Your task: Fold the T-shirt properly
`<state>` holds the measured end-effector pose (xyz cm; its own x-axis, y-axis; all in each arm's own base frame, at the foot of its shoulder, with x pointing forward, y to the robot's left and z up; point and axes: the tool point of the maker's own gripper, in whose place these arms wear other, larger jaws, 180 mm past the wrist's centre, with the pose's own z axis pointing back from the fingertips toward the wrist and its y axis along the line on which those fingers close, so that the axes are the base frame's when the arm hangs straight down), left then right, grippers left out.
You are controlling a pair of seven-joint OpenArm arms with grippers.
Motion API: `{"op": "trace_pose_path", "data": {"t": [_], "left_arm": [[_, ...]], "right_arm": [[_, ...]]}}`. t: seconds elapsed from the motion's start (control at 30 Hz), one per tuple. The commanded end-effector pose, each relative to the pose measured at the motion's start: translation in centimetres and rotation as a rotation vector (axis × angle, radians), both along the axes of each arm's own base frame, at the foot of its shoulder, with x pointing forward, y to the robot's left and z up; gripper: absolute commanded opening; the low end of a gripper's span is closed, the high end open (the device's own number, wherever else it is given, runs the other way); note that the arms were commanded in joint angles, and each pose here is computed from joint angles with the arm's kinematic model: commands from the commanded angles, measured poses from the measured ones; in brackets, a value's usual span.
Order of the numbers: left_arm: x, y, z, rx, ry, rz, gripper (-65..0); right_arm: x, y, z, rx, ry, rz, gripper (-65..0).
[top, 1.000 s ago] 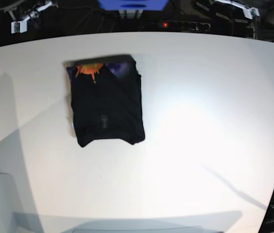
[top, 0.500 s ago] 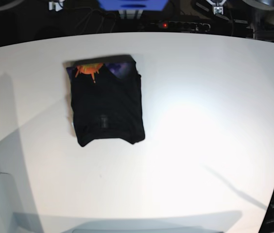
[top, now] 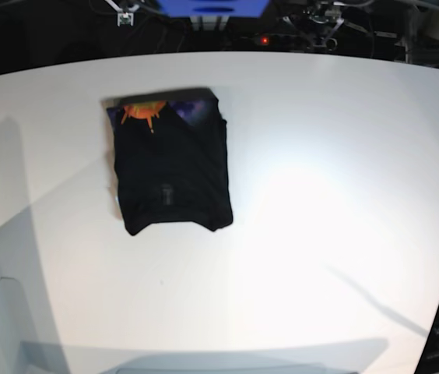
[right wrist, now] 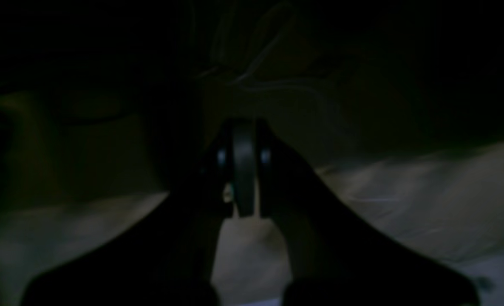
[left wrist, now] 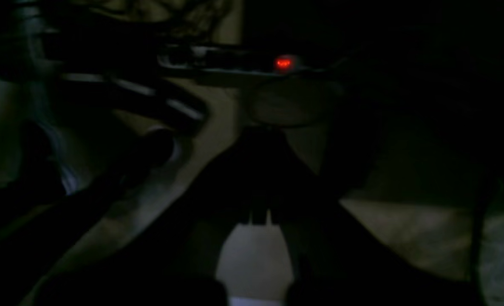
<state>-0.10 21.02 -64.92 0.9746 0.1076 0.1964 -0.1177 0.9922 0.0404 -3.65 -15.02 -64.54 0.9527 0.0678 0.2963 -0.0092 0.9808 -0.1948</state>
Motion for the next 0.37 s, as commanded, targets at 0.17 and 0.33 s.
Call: {"op": "trace_pose_path", "data": {"t": [0.17,0.33], "left_arm": [[1.7,-0.5,-0.5,-0.003,0.010,0.007,-65.0],[1.7,-0.7,-0.7,-0.017,0.090,0.012,-65.0]], "right_arm": [[4.3,0.9,0.1,-0.049,-0.059,0.124,-65.0],[4.6,2.1,0.0,-0.032,-0.059,0.129,-65.0]]}}
